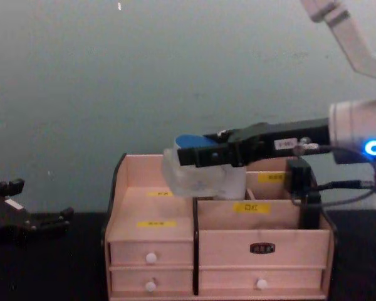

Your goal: Pick up the facial cleanser and watermelon frost from the table and place them into the tiered storage box.

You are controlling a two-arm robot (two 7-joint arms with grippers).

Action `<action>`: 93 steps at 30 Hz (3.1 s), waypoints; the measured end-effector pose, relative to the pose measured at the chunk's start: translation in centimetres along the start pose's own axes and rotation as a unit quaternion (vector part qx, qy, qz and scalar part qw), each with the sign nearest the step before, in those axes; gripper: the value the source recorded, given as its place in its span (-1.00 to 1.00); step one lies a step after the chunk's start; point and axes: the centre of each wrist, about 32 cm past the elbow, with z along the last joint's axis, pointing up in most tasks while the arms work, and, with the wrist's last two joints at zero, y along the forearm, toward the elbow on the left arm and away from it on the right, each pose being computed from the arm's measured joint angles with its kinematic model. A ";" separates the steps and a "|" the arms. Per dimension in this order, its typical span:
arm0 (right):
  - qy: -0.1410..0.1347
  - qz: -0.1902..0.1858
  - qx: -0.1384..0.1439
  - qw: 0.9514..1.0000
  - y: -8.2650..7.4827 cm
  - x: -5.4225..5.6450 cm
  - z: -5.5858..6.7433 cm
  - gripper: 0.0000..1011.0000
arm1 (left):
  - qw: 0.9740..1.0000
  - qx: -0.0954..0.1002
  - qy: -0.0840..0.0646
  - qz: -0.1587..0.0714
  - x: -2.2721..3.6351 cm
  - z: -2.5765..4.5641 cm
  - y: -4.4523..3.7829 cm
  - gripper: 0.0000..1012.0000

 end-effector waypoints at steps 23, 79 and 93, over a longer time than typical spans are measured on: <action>-0.006 -0.027 -0.019 0.999 5.7 0.9 -0.9 0.42 | 1.000 0.000 0.000 0.000 0.00 0.00 0.00 0.98; -0.016 -0.039 -0.039 0.998 7.3 0.8 -2.0 0.98 | 1.000 0.000 0.000 0.000 0.00 0.00 0.00 0.98; -0.011 -0.031 0.002 0.999 4.5 0.2 -0.5 0.98 | 1.000 0.000 0.000 0.000 0.00 0.00 0.00 0.98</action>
